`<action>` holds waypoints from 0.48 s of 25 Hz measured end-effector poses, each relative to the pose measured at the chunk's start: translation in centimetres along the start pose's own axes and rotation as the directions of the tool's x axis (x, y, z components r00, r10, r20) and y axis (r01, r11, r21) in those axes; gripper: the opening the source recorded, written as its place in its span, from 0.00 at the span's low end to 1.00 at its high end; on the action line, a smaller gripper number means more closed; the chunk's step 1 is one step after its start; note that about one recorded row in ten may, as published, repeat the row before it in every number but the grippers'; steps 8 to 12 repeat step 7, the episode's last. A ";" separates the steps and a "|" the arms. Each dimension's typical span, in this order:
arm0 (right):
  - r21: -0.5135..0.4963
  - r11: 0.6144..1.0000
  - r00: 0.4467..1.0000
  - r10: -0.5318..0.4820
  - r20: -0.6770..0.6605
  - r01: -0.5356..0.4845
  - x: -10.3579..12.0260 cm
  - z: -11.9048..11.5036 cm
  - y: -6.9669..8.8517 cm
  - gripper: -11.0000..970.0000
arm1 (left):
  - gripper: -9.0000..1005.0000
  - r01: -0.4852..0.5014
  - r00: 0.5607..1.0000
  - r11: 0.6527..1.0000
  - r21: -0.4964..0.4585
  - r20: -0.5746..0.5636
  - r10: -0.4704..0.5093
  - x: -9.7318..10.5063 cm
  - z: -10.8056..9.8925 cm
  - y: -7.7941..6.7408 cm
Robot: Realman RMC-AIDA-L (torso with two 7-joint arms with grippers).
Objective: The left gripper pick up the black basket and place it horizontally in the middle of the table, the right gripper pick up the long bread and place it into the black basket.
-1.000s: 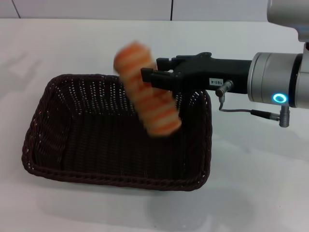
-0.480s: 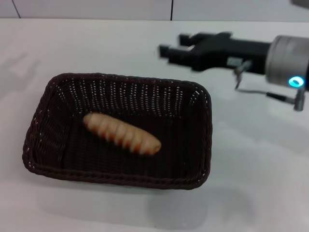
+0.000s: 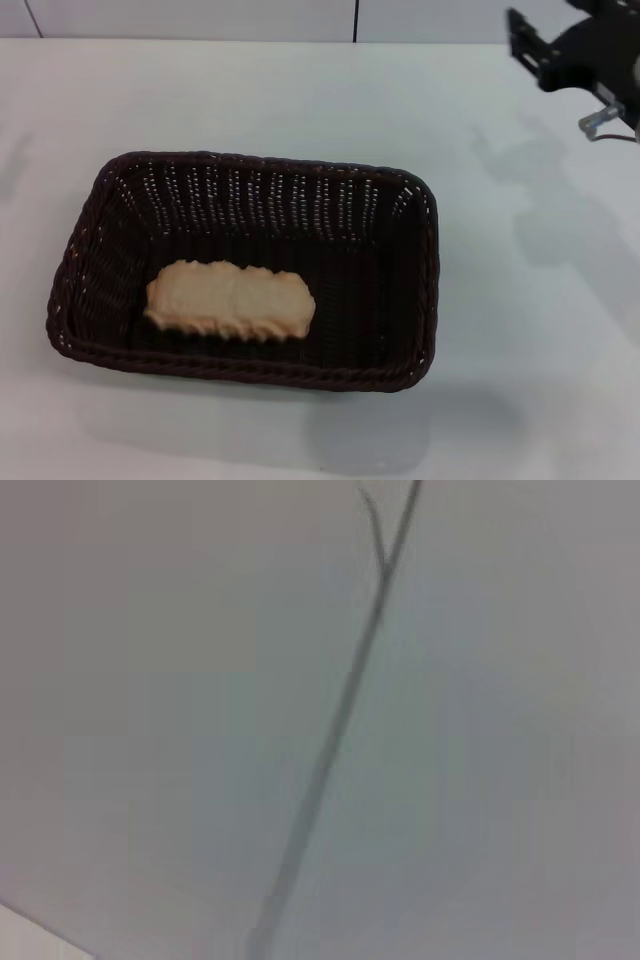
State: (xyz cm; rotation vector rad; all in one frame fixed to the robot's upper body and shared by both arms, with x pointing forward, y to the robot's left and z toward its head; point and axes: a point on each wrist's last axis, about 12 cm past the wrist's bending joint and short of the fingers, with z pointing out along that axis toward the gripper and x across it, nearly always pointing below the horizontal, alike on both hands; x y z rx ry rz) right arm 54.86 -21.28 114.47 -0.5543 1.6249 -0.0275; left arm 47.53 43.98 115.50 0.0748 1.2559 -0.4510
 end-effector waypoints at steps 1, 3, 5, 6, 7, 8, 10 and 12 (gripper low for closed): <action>0.000 1.000 1.000 0.000 0.000 0.000 0.0 0.0 0.0 0.63 | 0.45 0.000 1.000 1.000 0.000 0.000 0.000 0.0 0.0 0.0; 0.060 0.997 0.999 -0.040 -0.026 0.042 0.7 0.9 -0.1 0.63 | 0.45 -0.027 0.999 0.999 -0.040 0.019 0.027 1.4 -0.7 0.0; 0.142 0.985 0.995 -0.086 -0.050 0.093 1.3 1.7 -0.5 0.63 | 0.45 -0.093 0.995 0.990 -0.106 0.017 0.095 3.7 -1.6 -0.1; 0.142 0.985 0.995 -0.086 -0.050 0.093 1.3 1.7 -0.5 0.63 | 0.45 -0.093 0.995 0.990 -0.106 0.017 0.095 3.7 -1.6 -0.1; 0.204 0.972 0.993 -0.104 -0.052 0.113 1.3 1.7 -0.8 0.63 | 0.45 -0.116 0.993 0.983 -0.141 0.006 0.118 4.6 -1.9 -0.1; 0.204 0.972 0.993 -0.104 -0.052 0.113 1.3 1.7 -0.8 0.63 | 0.45 -0.116 0.993 0.983 -0.141 0.006 0.118 4.6 -1.9 -0.1; 0.204 0.972 0.993 -0.104 -0.052 0.113 1.3 1.7 -0.8 0.63 | 0.45 -0.116 0.993 0.983 -0.141 0.006 0.118 4.6 -1.9 -0.1; 0.204 0.972 0.993 -0.104 -0.052 0.113 1.3 1.7 -0.8 0.63 | 0.45 -0.116 0.993 0.983 -0.141 0.006 0.118 4.6 -1.9 -0.1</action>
